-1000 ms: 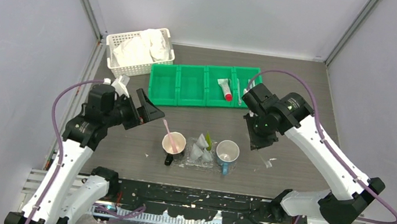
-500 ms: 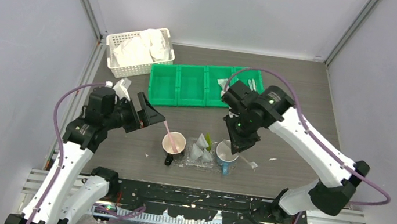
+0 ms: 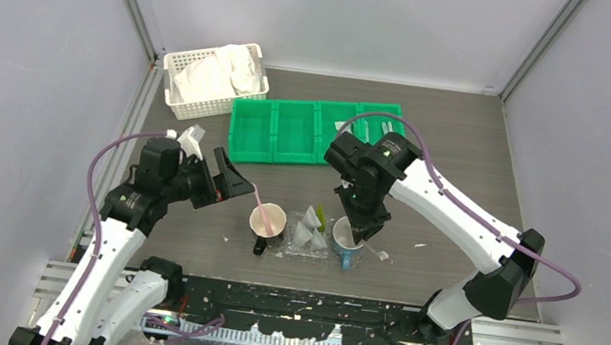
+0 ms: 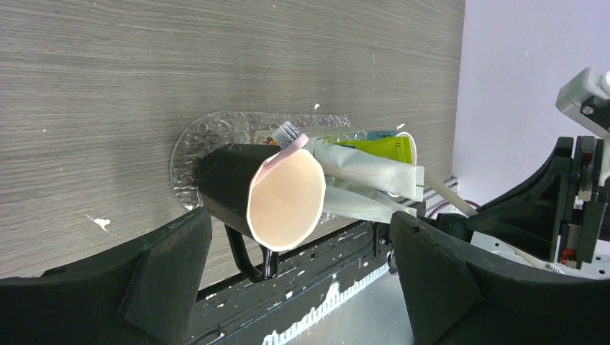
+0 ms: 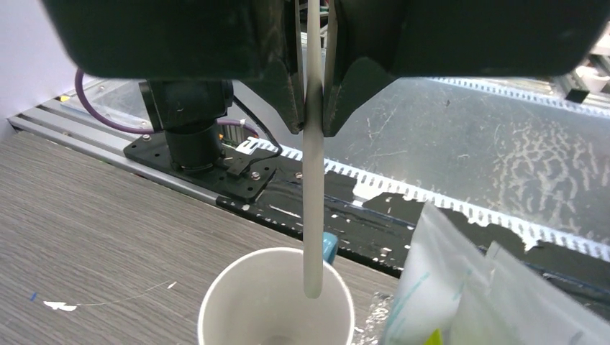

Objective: Prepare toiletry sets of a toothbrush and toothpaste on the tray

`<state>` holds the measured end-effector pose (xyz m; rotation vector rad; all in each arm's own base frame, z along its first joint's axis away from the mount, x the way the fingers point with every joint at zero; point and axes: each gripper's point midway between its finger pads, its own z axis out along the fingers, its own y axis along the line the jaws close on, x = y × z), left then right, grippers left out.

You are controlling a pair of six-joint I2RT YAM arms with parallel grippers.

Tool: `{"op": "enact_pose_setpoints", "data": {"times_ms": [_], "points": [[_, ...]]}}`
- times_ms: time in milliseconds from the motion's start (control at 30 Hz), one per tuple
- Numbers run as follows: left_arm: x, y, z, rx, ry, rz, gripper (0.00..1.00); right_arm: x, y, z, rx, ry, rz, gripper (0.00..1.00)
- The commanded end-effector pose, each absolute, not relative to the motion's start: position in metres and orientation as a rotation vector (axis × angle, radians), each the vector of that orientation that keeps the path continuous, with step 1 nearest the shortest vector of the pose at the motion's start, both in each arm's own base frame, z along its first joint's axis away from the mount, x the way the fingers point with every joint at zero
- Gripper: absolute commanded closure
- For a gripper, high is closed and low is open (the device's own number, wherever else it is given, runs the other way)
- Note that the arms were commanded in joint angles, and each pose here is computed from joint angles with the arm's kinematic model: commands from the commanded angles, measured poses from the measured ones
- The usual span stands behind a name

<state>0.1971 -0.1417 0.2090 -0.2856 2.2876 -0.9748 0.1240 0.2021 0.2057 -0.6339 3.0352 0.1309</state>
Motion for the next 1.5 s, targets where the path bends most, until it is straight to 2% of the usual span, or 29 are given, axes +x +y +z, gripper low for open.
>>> {"op": "enact_pose_setpoints", "data": {"times_ms": [0,267,1067,1467], "points": [[0.198,-0.144,0.215,-0.231,2.248,-0.998,0.05,0.109,0.16,0.206,-0.643,3.13,-0.178,0.99],[0.196,-0.144,0.212,-0.231,2.25,-0.999,0.05,0.125,0.152,0.192,-0.599,3.134,-0.254,0.99],[0.195,-0.142,0.204,-0.243,2.263,-0.985,0.05,0.124,0.183,0.144,-0.713,3.261,-0.12,0.99],[0.199,-0.142,0.2,-0.249,2.276,-0.972,0.05,0.148,0.198,0.146,-0.74,3.209,-0.106,0.99]]}}
